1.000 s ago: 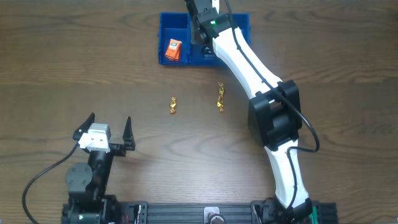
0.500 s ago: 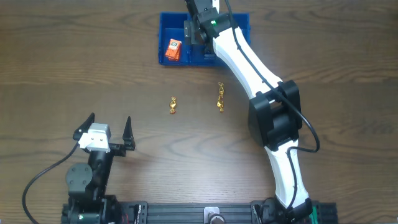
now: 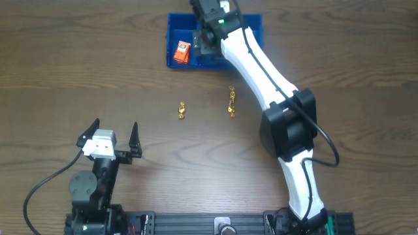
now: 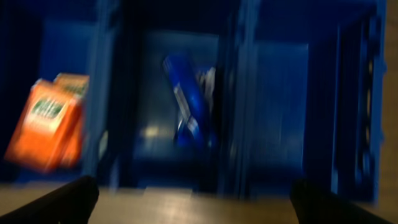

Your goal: Sort Candies Into Trays

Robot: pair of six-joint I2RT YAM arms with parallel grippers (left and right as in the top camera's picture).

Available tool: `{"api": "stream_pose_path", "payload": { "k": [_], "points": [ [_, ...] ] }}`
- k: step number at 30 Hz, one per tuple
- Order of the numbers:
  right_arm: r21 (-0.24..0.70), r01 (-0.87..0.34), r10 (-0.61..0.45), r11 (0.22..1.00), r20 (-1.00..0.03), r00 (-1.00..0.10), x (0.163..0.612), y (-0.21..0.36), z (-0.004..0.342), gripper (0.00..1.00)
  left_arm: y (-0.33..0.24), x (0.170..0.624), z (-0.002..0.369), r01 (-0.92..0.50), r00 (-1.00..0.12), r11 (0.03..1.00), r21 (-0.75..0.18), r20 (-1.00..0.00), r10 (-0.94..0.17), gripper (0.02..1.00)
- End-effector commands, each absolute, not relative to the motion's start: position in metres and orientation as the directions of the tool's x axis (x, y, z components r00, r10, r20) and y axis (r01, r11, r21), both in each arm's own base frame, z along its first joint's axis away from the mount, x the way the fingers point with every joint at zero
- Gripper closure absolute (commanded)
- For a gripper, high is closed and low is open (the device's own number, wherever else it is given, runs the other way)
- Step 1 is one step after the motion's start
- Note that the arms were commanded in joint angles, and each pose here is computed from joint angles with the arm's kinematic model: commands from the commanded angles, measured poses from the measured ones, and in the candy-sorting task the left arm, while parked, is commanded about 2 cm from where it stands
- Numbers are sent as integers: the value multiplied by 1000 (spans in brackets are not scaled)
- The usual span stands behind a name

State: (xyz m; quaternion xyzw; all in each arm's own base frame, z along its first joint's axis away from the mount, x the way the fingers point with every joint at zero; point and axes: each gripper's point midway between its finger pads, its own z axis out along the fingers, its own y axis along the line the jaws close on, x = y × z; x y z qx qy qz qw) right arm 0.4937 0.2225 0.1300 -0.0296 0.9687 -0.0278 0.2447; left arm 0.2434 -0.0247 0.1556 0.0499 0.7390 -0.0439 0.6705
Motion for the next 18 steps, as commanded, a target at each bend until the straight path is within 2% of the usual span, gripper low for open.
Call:
{"api": "stream_pose_path", "payload": {
  "k": [1, 5, 11, 18],
  "points": [
    [-16, -47, -49, 999, -487, -872, 444, 256, 185, 3, -28, 242, 140, 153, -141, 988, -3, -990, 19, 20],
    [-44, -73, -84, 996, -340, -937, 388, 278, 159, 5, -28, 242, 140, 154, -141, 988, -3, -990, 19, 20],
    [-91, -114, -134, 989, -256, -957, 348, 297, 117, 3, -28, 242, 140, 153, -141, 988, -3, -990, 19, 20],
    [4, -168, -162, 986, -223, -961, 338, 319, 62, 3, -28, 242, 140, 153, -141, 988, -3, -990, 19, 20]
  ]
}}
